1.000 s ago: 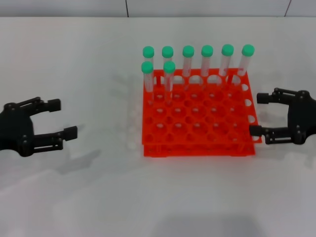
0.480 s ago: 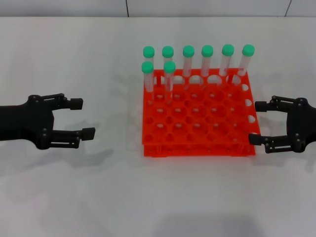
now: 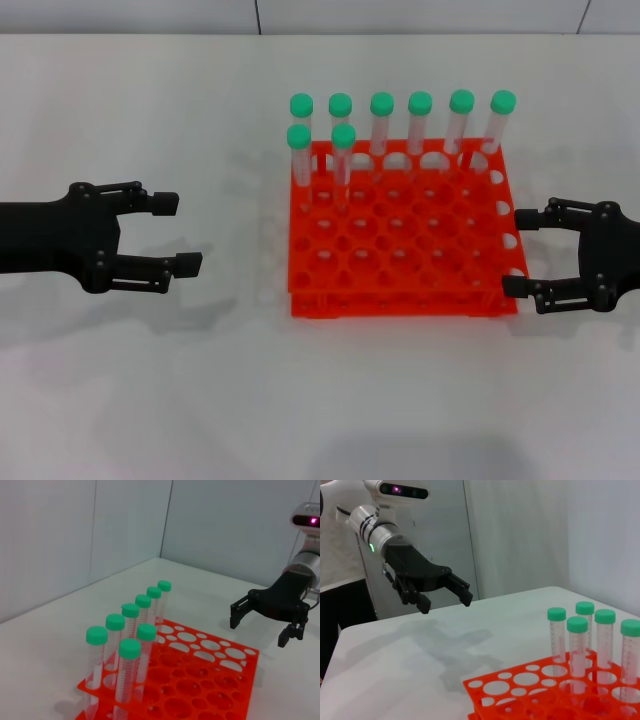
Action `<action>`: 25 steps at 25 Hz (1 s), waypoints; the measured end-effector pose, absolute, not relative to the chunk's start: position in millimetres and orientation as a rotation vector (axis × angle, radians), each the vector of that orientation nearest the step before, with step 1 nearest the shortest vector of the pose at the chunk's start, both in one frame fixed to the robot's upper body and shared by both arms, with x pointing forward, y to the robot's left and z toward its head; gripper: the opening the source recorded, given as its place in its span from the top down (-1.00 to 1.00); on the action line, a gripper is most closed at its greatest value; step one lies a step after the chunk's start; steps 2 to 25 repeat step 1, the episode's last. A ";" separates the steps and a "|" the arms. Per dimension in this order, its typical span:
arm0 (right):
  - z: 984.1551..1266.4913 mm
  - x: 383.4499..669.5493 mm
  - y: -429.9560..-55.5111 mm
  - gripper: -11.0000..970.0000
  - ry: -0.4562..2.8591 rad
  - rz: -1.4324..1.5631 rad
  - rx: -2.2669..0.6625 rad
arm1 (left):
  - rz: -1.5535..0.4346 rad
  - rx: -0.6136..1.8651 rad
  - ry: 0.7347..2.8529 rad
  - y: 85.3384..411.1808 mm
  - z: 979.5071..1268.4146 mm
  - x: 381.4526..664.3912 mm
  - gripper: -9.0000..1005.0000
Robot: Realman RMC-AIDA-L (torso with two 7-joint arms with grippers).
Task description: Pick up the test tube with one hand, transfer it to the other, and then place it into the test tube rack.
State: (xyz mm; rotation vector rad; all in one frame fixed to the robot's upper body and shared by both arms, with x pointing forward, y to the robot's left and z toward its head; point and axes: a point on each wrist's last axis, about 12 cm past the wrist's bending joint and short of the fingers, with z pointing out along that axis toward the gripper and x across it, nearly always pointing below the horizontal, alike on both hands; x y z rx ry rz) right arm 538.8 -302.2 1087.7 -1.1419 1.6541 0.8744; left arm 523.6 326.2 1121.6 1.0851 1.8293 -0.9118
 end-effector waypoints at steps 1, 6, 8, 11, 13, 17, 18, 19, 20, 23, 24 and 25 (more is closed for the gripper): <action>1087.6 538.7 -302.3 -0.80 1.655 0.874 -1.142 | -0.911 1.086 1.829 326.2 1121.7 523.6 -0.74; 1087.6 538.7 -302.3 -0.80 1.655 0.874 -1.142 | -0.911 1.086 1.829 326.2 1121.7 523.6 -0.74; 1087.6 538.7 -302.3 -0.80 1.655 0.874 -1.142 | -0.911 1.086 1.829 326.2 1121.7 523.6 -0.74; 1087.6 538.7 -302.3 -0.80 1.655 0.874 -1.142 | -0.911 1.086 1.829 326.2 1121.7 523.6 -0.74; 1087.6 538.7 -302.3 -0.80 1.655 0.874 -1.142 | -0.911 1.086 1.829 326.2 1121.7 523.6 -0.74; 1087.6 538.7 -302.3 -0.80 1.655 0.874 -1.142 | -0.911 1.086 1.829 326.2 1121.7 523.6 -0.74; 1087.6 538.7 -302.3 -0.80 1.655 0.874 -1.142 | -0.911 1.086 1.829 326.2 1121.7 523.6 -0.74; 1087.6 538.7 -302.3 -0.80 1.655 0.874 -1.142 | -0.911 1.086 1.829 326.2 1121.7 523.6 -0.74; 1087.6 538.7 -302.3 -0.80 1.655 0.874 -1.142 | -0.911 1.086 1.829 326.2 1121.7 523.6 -0.74; 1087.6 538.7 -302.3 -0.80 1.655 0.874 -1.142 | -0.911 1.086 1.829 326.2 1121.7 523.6 -0.74; 1087.6 538.7 -302.3 -0.80 1.655 0.874 -1.142 | -0.911 1.086 1.829 326.2 1121.7 523.6 -0.74; 1087.6 538.7 -302.3 -0.80 1.655 0.874 -1.142 | -0.911 1.086 1.829 326.2 1121.7 523.6 -0.74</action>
